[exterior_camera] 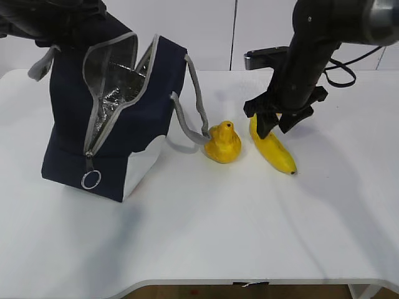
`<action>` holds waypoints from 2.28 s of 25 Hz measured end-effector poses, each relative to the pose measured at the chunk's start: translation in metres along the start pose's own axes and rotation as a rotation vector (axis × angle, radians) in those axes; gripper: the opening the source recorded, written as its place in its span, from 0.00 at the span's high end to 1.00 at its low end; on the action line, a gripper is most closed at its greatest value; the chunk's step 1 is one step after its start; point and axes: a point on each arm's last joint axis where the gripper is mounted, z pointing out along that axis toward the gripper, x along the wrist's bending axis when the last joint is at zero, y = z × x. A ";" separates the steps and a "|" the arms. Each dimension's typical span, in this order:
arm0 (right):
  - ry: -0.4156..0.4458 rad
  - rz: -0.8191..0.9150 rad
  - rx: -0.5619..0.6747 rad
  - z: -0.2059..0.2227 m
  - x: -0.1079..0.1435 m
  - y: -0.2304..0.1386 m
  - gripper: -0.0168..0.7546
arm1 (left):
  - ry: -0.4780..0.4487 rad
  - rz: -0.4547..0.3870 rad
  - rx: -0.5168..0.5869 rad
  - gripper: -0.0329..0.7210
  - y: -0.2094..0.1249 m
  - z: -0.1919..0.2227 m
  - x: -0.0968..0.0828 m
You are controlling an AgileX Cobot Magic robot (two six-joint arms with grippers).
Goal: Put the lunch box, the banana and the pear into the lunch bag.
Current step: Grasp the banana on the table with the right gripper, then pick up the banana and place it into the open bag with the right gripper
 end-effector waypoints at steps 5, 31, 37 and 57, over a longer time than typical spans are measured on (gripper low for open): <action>-0.002 -0.003 -0.022 0.018 -0.001 0.004 0.42 | -0.001 0.000 -0.002 0.96 0.000 0.000 0.000; -0.006 0.017 -0.076 0.050 -0.002 0.010 0.56 | -0.003 0.000 -0.006 0.96 0.001 0.000 0.000; -0.003 0.015 -0.050 0.038 -0.002 0.016 0.58 | -0.004 -0.002 -0.001 0.96 0.000 0.003 0.000; 0.216 -0.020 -0.258 -0.124 0.022 0.041 0.58 | -0.088 -0.086 -0.038 0.96 0.002 0.008 -0.008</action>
